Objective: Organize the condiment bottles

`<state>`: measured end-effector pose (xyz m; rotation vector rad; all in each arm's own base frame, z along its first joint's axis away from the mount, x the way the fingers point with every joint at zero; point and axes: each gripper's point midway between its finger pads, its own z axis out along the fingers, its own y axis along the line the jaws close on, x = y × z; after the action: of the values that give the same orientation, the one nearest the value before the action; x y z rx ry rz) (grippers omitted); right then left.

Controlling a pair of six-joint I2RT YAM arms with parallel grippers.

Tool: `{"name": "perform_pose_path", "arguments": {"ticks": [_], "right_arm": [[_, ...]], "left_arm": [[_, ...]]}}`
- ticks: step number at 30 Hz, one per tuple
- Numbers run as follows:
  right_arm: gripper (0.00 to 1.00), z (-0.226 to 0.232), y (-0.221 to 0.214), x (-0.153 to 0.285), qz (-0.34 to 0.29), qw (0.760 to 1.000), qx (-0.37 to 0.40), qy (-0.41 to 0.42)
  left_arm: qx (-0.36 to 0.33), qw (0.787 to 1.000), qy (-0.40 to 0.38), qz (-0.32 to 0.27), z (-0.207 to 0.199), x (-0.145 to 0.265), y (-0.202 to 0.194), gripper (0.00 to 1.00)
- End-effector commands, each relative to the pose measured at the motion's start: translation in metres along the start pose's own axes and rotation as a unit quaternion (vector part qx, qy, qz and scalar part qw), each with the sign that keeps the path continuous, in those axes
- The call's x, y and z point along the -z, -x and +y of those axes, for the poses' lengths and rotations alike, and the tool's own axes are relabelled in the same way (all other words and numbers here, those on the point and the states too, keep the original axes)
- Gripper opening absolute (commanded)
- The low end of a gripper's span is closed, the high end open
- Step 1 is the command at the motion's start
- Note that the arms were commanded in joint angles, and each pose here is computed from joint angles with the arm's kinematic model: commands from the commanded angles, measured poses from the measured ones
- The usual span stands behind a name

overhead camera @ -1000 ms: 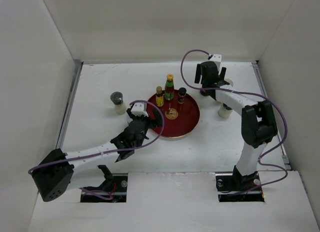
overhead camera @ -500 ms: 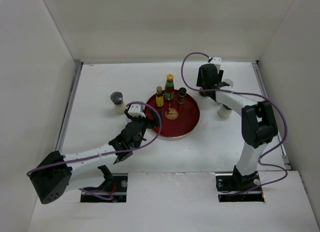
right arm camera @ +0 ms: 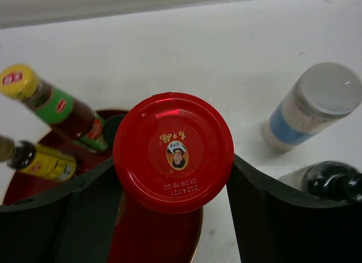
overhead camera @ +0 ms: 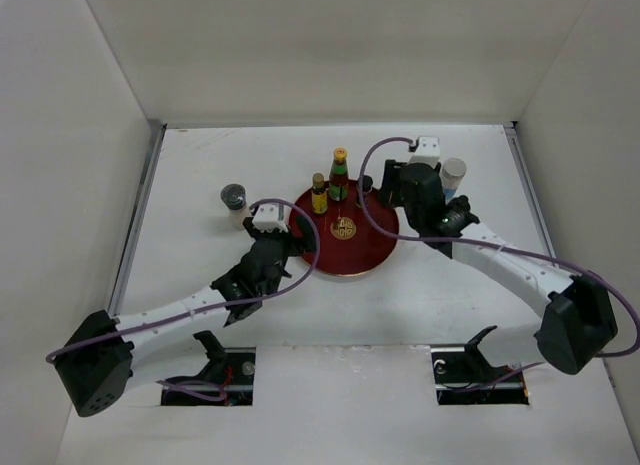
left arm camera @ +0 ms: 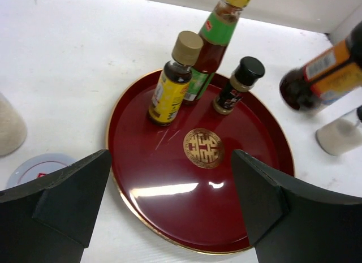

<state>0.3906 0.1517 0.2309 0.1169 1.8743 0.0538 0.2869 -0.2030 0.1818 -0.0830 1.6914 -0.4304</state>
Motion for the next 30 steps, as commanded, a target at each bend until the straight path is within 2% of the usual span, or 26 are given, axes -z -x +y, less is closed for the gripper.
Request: {"name": "perform_pose_path", "arguments": {"ticks": [1, 7, 18, 20, 24, 27, 30], "right_arm": [[0.49, 0.021, 0.017, 0.008, -0.045, 0.998, -0.043, 0.025], [0.49, 0.041, -0.009, 0.006, -0.039, 0.997, -0.036, 0.051], [0.51, 0.045, -0.036, -0.013, -0.042, 0.998, -0.009, 0.049], [0.56, 0.045, -0.043, -0.016, -0.04, 0.998, -0.008, 0.047], [0.75, 0.046, -0.05, -0.017, -0.036, 0.998, -0.003, 0.045], [0.82, 0.042, -0.046, -0.012, -0.042, 0.998, -0.007, 0.045], [0.94, 0.038, -0.038, -0.003, -0.052, 0.997, -0.019, 0.048]], "left_arm": [[0.018, 0.999, 0.029, -0.025, 0.003, 0.001, 0.035, 0.87], [-0.022, 0.995, 0.096, 0.018, 0.027, -0.003, 0.026, 0.89], [-0.052, 0.979, 0.189, 0.053, 0.081, -0.019, -0.004, 0.91], [-0.056, 0.977, 0.195, 0.06, 0.085, -0.023, -0.009, 0.91], [-0.066, 0.975, 0.201, 0.072, 0.086, -0.026, -0.018, 0.91], [-0.071, 0.973, 0.208, 0.075, 0.091, -0.023, -0.024, 0.9], [-0.076, 0.969, 0.221, 0.076, 0.1, -0.02, -0.027, 0.9]]}}
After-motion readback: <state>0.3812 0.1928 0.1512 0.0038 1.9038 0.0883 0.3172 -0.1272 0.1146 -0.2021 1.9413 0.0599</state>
